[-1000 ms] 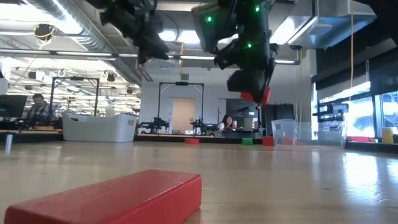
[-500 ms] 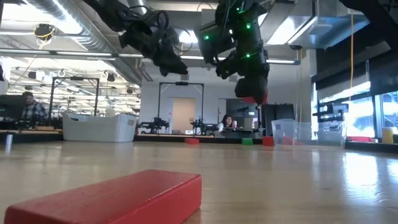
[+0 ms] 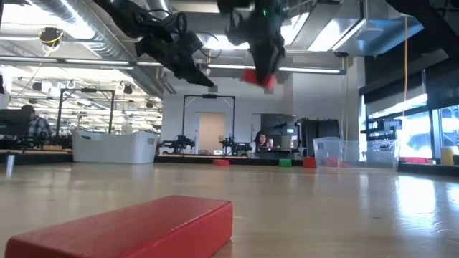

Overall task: Sort & place blocks by color
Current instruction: Put the red block into the transparent bin

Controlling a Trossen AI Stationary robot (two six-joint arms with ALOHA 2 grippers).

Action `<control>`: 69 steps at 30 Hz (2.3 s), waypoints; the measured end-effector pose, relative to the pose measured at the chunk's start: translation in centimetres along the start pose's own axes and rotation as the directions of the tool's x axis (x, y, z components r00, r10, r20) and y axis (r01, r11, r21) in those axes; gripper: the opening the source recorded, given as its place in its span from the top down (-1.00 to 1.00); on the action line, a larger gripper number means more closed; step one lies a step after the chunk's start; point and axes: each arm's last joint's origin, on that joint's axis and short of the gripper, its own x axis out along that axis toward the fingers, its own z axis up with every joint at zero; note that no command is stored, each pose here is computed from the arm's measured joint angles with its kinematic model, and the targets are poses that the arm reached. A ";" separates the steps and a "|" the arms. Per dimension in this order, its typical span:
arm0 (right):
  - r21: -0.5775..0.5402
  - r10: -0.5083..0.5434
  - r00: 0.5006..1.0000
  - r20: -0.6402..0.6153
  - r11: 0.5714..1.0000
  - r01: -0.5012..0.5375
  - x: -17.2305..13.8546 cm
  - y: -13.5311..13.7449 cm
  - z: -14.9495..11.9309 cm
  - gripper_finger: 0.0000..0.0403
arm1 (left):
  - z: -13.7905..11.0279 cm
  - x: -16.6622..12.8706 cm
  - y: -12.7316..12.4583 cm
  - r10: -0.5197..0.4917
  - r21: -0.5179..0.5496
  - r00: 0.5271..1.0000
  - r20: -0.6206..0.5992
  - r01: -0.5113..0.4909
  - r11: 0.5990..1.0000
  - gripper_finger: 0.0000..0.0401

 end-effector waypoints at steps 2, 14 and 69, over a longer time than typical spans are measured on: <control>-0.010 0.048 0.997 0.057 0.999 -0.047 -1.7 -0.4 0.4 0.35 | -0.1 -0.2 0.2 -0.023 -0.006 1.000 0.019 0.023 1.000 0.45; -0.036 0.000 0.991 0.135 0.999 0.005 -4.1 -2.6 0.6 0.35 | 0.6 0.0 -0.7 -0.146 0.008 0.984 0.100 0.146 0.989 0.45; 0.151 -0.044 0.994 0.100 0.988 0.029 -3.8 -11.4 0.3 0.35 | 3.4 -1.6 -3.1 0.334 0.077 0.921 -0.202 -0.325 0.943 0.54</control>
